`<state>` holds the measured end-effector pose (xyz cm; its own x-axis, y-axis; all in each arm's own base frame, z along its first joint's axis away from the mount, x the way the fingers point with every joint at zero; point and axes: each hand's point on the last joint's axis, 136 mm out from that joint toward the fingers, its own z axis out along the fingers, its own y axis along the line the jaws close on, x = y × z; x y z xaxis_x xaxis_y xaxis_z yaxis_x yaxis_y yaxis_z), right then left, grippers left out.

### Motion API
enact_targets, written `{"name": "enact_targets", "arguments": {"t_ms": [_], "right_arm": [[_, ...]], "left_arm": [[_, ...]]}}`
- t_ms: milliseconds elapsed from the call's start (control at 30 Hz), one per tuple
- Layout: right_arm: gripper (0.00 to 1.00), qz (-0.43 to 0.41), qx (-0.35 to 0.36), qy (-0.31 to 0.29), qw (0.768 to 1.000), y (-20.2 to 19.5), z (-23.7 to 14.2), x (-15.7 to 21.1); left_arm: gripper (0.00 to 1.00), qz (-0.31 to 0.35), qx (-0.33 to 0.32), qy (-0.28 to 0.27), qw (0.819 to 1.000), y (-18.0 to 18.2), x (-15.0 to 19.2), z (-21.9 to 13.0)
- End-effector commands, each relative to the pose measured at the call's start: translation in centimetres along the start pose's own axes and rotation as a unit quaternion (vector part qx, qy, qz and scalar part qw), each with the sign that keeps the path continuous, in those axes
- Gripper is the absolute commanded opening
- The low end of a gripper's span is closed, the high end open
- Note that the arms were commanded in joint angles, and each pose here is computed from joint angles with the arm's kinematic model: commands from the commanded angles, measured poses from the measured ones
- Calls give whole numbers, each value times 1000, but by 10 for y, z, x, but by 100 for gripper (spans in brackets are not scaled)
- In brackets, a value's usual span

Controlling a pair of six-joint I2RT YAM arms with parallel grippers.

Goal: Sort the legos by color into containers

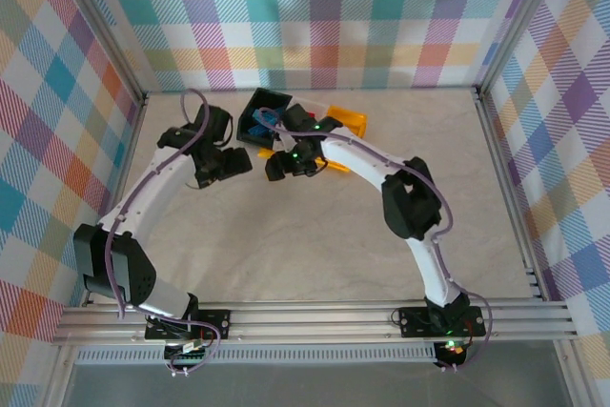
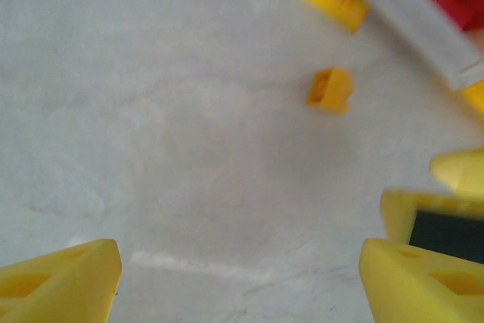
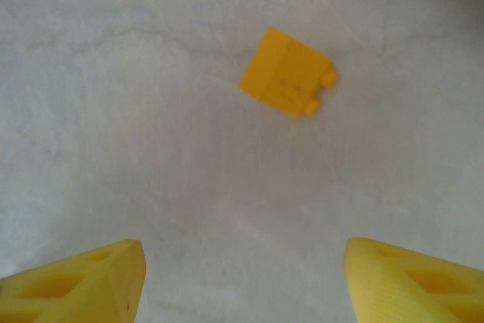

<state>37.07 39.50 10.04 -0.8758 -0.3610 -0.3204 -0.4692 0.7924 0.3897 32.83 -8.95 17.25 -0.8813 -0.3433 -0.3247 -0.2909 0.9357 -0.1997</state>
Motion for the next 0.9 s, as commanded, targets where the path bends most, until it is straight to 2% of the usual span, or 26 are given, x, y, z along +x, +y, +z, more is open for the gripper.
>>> {"name": "enact_targets", "arguments": {"t_ms": [0,267,600,867], "right_arm": [[70,-1,29,12,1000,-6,11,-5],[71,5,68,7,998,-11,48,-18],[71,-13,94,9,995,-9,73,-17],[64,-41,146,6,988,-20,84,-15]], "left_arm": [[83,-27,10,9,1000,13,12,-7],[84,-35,3,26,999,27,25,-8],[84,-38,1,47,998,40,31,-1],[85,-42,4,54,998,41,35,4]]}}
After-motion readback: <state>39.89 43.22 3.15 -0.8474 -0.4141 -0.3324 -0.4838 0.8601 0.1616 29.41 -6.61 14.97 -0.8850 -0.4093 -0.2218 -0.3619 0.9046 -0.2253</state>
